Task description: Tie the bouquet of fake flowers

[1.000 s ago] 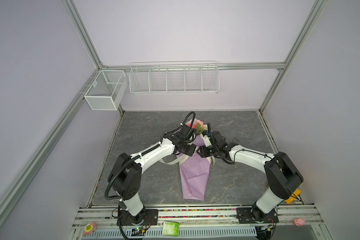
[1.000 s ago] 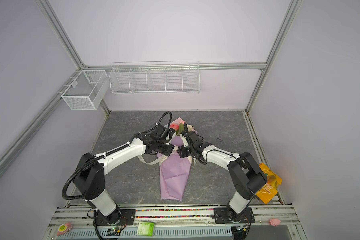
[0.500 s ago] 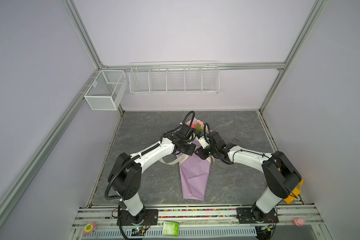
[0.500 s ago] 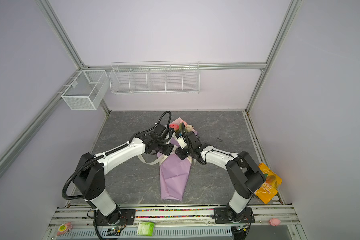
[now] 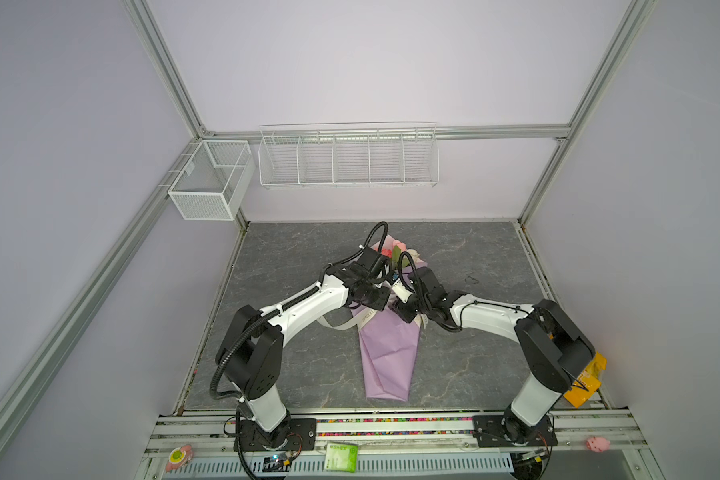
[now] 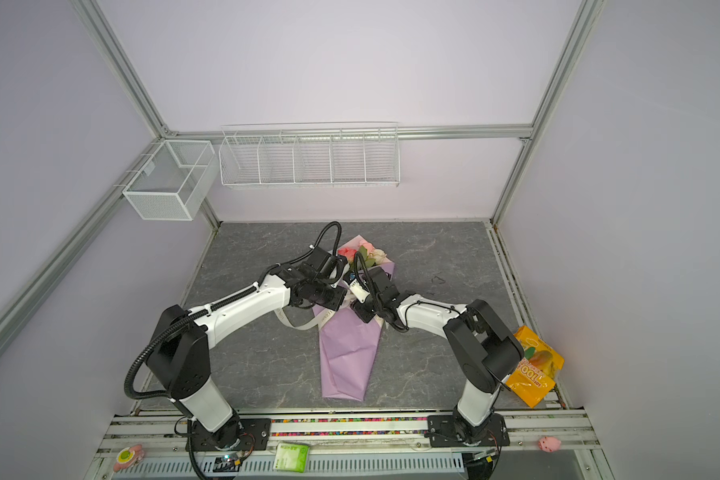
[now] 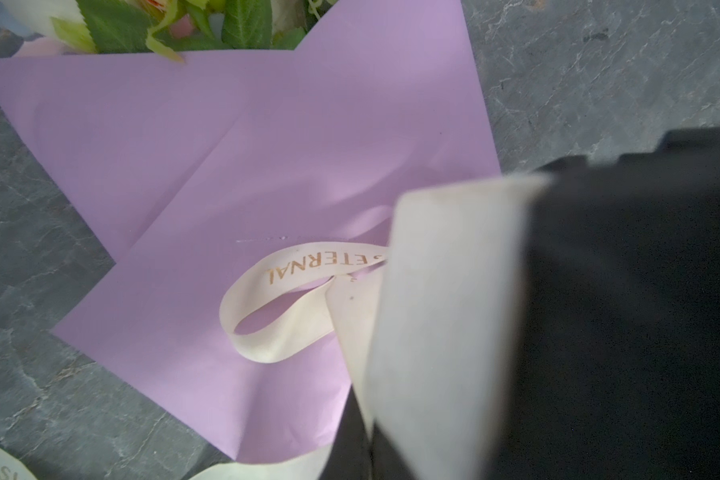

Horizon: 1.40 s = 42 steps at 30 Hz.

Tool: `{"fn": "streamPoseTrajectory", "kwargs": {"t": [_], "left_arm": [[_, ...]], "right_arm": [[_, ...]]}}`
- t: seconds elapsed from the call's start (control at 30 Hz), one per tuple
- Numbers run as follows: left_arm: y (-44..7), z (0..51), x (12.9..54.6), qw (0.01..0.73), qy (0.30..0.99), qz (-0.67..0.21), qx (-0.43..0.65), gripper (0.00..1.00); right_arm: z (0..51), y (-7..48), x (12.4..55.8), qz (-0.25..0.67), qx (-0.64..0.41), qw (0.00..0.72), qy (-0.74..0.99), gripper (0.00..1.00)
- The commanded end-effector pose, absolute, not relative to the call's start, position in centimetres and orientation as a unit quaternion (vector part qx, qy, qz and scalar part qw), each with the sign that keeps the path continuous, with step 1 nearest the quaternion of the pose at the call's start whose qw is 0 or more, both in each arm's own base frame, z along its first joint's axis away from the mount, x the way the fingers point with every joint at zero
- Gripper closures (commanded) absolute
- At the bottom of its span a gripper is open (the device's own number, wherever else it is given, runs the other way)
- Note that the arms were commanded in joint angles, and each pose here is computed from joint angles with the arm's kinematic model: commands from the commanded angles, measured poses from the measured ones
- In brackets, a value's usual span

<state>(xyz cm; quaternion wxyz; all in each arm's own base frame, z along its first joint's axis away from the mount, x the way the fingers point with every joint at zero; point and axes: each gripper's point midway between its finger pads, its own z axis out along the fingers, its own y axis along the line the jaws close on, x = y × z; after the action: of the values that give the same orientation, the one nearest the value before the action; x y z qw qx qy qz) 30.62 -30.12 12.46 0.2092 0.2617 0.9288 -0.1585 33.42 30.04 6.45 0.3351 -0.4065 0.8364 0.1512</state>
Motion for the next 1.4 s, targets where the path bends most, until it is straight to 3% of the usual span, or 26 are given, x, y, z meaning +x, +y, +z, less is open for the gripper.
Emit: {"fn": "streamPoseTrajectory", "kwargs": {"t": [0.0, 0.2, 0.43, 0.63, 1.0, 1.13, 1.37], "left_arm": [[-31.2, 13.0, 30.8, 0.212, 0.925, -0.173, 0.265, 1.00], [-31.3, 12.5, 30.8, 0.208, 0.926, -0.173, 0.265, 1.00], [-31.4, 12.4, 31.0, 0.208, 0.927, -0.173, 0.261, 1.00], [-31.4, 12.3, 31.2, 0.207, 0.928, -0.171, 0.259, 1.00], [-32.3, 12.2, 31.3, 0.202, 0.923, -0.190, 0.266, 1.00], [-33.2, 12.1, 31.5, 0.197, 0.920, -0.201, 0.273, 1.00], [-34.0, 13.3, 32.2, 0.212, 0.913, -0.212, 0.277, 1.00]], "right_arm": [[6.2, 30.1, 34.4, 0.140, -0.421, 0.348, 0.826, 0.52], [4.9, 29.6, 34.3, 0.140, -0.415, 0.332, 0.836, 0.56], [5.5, 29.1, 33.6, 0.150, -0.406, 0.323, 0.842, 0.80], [5.4, 29.0, 32.3, 0.173, -0.396, 0.300, 0.851, 0.90], [8.7, 25.0, 32.1, 0.172, -0.309, 0.332, 0.874, 0.90], [8.6, 23.0, 33.7, 0.121, -0.269, 0.336, 0.894, 0.90], [10.9, 26.0, 33.3, 0.224, -0.271, 0.338, 0.873, 0.82]]}}
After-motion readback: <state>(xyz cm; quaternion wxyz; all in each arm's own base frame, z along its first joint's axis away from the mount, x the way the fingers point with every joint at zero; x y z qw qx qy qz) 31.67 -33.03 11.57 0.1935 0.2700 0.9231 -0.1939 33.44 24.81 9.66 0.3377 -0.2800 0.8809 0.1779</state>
